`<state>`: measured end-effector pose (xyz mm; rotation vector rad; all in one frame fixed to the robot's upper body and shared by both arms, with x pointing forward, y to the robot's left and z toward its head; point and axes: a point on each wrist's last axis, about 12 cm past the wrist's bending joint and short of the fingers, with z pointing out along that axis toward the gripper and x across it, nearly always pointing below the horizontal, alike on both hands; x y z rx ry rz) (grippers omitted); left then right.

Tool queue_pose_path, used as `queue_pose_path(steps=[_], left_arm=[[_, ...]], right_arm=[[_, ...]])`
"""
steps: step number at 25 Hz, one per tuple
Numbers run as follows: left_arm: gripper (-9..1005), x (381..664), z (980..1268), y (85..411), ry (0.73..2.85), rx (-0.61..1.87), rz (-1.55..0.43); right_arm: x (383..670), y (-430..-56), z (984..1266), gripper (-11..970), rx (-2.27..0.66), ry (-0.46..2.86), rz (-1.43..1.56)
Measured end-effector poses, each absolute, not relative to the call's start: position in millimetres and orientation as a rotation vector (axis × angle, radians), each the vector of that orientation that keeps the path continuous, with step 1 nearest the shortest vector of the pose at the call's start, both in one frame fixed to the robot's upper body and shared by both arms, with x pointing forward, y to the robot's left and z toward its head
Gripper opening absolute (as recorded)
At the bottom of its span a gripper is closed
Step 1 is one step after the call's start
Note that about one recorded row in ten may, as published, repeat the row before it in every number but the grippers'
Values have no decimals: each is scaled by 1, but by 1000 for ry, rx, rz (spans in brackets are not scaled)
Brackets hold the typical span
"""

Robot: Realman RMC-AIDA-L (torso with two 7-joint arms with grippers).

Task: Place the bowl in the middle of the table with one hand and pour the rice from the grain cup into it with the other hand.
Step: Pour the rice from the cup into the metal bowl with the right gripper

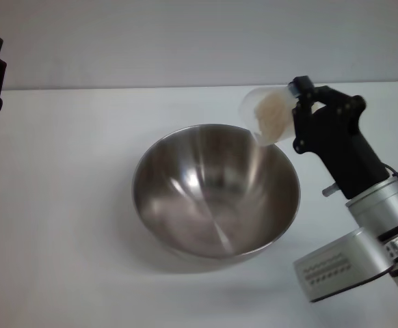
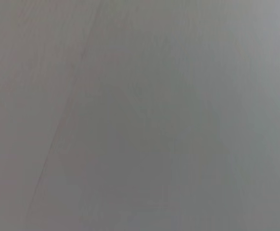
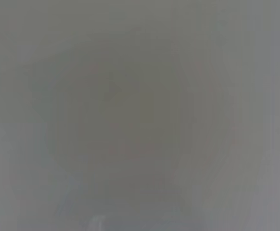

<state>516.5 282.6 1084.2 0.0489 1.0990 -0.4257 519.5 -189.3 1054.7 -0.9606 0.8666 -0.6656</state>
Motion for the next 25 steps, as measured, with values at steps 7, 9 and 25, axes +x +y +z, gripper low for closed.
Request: queue_pose_path(steps=[7, 9, 25], left_arm=[[488, 516, 1084, 283, 1102, 47, -424], [488, 516, 1083, 283, 1102, 45, -424], [491, 514, 1082, 284, 1105, 40, -427]], right_arm=[[512, -177, 1054, 11, -1152, 637, -862], [511, -177, 1054, 11, -1173, 605, -889], [514, -182, 1049, 13, -1353, 336, -1050]])
